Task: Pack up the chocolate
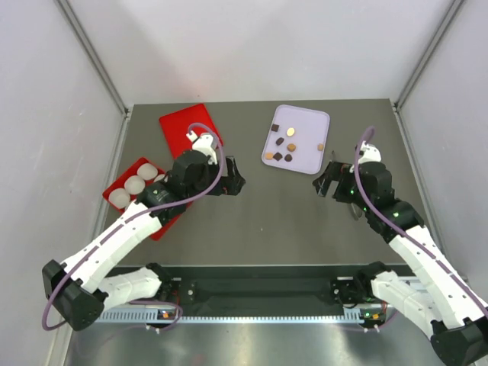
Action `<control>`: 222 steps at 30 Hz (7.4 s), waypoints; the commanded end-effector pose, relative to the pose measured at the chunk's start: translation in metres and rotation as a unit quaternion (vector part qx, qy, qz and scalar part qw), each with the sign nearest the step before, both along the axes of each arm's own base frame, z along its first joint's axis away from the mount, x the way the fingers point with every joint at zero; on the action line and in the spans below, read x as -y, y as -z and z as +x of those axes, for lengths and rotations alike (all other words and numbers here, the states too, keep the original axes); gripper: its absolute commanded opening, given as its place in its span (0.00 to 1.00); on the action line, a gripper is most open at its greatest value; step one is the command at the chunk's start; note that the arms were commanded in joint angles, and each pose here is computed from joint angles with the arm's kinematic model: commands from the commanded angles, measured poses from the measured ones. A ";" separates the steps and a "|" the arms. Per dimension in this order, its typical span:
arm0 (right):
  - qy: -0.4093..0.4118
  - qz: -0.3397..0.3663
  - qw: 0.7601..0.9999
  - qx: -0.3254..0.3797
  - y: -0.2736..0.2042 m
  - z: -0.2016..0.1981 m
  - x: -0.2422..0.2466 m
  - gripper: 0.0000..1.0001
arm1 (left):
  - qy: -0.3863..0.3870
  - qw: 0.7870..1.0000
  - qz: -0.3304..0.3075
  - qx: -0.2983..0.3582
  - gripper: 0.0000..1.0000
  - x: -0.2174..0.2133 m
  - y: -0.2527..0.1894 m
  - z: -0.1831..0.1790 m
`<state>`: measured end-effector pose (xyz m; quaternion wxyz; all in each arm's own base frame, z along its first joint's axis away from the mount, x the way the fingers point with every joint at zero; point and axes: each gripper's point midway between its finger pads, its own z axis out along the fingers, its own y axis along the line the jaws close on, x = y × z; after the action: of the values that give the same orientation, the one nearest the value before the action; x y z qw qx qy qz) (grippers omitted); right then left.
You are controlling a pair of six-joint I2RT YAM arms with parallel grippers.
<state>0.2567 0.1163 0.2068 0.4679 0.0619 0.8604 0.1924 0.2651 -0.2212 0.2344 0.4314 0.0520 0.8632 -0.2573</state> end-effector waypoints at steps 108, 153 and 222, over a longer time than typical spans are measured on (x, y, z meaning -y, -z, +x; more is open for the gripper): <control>0.078 -0.199 0.951 -0.222 0.106 0.096 0.134 0.66 | 0.070 0.995 -0.007 0.073 0.98 -0.030 -0.004 -0.055; 0.011 -0.249 0.962 -0.110 0.046 0.176 0.037 0.44 | 0.075 0.997 0.020 0.015 0.99 -0.031 0.023 -0.062; -0.322 0.037 0.940 0.103 -0.050 0.095 -0.354 0.16 | -0.012 0.979 -0.081 0.188 0.99 -0.080 -0.114 -0.080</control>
<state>0.3500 0.4193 0.2166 0.4196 -0.2140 0.8278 0.3047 0.1893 -0.1416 0.3219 0.5734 0.0555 0.7653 -0.2871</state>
